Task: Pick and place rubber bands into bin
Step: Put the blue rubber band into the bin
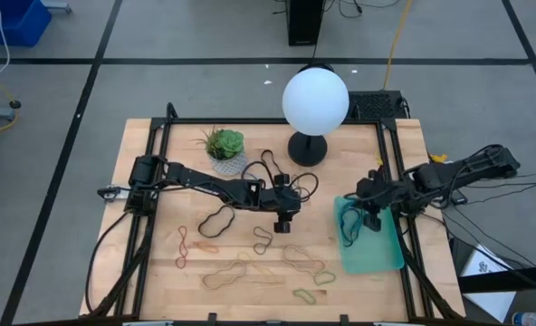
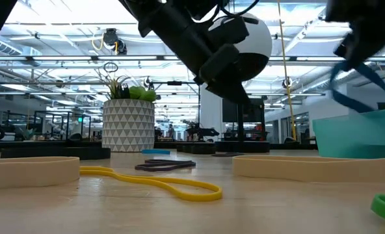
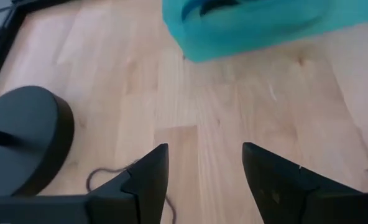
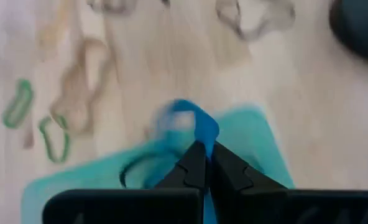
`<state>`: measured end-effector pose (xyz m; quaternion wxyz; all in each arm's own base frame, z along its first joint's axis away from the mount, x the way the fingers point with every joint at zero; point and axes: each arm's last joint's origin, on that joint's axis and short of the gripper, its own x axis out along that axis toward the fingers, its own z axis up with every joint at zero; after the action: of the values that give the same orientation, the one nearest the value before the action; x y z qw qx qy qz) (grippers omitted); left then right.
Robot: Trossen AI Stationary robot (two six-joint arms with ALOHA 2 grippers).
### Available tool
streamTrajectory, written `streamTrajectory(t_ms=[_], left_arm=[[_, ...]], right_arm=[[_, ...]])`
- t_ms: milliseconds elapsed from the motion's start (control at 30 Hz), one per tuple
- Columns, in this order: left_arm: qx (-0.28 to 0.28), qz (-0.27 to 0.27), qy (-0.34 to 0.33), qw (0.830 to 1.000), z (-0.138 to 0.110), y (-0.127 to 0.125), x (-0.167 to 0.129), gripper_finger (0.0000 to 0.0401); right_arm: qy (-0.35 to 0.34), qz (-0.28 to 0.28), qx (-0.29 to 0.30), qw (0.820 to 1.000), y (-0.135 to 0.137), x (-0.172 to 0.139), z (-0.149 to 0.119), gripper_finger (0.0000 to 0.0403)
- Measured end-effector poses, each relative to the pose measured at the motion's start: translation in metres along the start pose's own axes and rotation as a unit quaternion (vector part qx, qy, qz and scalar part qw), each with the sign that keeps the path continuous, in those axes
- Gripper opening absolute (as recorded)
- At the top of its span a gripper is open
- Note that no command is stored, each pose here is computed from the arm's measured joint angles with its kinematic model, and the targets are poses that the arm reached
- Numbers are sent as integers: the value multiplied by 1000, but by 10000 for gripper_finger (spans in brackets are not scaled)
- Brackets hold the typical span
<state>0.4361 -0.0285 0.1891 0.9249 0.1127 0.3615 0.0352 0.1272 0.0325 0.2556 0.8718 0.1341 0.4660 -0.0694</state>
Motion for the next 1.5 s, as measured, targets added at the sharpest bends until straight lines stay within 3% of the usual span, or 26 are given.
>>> streamTrajectory(t_ms=[167, 300, 667, 1100, 1233, 1500], left_arm=[[-1, 7, 6, 1000, -1, 1, 0, 212], [-2, 7, 6, 1000, -1, 1, 0, 212], [-2, 6, 8, 1000, -2, 1, 0, 212], [-2, 0, 7, 1000, -1, 1, 0, 212], [-2, 0, 7, 1000, -1, 1, 0, 212], [-2, -2, 6, 1000, -1, 0, 0, 212]], right_arm=[[75, -40, 50, 995, 1, 8, -13, 0], [119, -37, 62, 990, 2, 27, -26, 0], [145, -42, 79, 985, -4, 72, -58, 0], [160, -18, 97, 982, -5, 78, -64, 24], [153, -21, 94, 984, -5, 79, -63, 45], [137, -40, 84, 986, -6, 79, -63, 130]])
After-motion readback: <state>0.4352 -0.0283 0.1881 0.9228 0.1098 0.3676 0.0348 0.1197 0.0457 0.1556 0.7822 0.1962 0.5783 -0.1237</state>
